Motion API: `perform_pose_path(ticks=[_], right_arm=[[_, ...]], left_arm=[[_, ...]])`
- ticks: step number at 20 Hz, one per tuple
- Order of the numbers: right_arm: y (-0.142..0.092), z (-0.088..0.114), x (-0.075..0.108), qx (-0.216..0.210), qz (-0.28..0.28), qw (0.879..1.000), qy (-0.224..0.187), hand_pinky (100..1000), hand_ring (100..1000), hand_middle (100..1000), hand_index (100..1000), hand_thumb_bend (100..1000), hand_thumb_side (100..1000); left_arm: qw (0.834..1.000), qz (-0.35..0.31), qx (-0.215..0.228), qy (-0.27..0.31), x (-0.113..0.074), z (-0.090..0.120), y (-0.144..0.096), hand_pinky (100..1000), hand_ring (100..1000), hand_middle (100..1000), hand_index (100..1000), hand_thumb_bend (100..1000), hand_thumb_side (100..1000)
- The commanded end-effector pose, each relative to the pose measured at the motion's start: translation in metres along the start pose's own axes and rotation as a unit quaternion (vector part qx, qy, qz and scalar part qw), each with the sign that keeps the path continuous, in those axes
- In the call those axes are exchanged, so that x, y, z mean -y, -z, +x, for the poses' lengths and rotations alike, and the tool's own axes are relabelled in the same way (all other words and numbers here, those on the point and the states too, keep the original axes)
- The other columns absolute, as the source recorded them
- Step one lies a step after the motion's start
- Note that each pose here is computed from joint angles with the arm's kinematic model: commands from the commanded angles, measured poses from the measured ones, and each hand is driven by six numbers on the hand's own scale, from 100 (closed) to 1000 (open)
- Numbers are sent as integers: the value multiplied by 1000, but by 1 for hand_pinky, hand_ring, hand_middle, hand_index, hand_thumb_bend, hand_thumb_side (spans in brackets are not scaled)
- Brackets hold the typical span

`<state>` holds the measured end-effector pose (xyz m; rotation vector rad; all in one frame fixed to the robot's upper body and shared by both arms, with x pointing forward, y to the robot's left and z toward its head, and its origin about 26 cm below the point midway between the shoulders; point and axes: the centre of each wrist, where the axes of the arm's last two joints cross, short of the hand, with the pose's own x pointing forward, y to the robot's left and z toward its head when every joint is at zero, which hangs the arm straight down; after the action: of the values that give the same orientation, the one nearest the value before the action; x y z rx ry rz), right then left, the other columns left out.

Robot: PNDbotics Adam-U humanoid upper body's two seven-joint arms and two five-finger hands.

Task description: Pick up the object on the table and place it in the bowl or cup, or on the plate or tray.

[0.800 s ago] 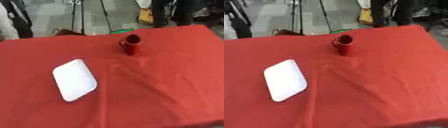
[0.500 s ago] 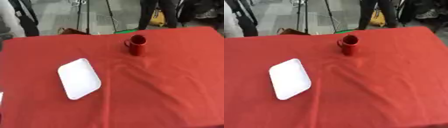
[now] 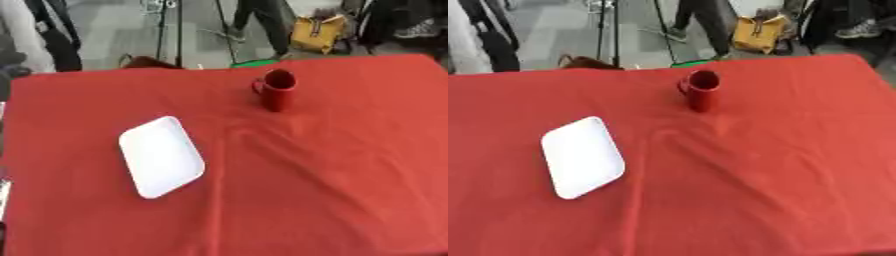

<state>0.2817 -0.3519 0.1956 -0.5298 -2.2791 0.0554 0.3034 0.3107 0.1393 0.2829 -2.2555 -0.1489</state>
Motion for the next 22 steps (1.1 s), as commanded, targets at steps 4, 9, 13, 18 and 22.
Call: perform_pose_path(ticks=[4,9,13,18,22], right_arm=[[23,8,10,20,39,998,-46,663,739,806,899,628,716],[54,5,14,22,138,979,-149,706,777,836,915,660,696],[75,1,13,28,196,959,-205,720,792,848,923,677,669],[98,-6,8,32,251,936,-244,742,820,877,942,711,640],[121,-14,-2,27,299,915,-269,767,843,889,943,722,628]], left_arm=[[1000,-6,13,6,-3,6,5,714,743,783,868,752,676],[1000,-16,10,5,-1,6,5,716,762,785,869,746,679],[1000,-21,7,3,1,5,4,716,762,785,869,699,686],[1000,-26,6,-1,3,4,4,717,763,785,869,689,688],[999,-30,6,-7,6,4,4,717,763,791,870,682,690]])
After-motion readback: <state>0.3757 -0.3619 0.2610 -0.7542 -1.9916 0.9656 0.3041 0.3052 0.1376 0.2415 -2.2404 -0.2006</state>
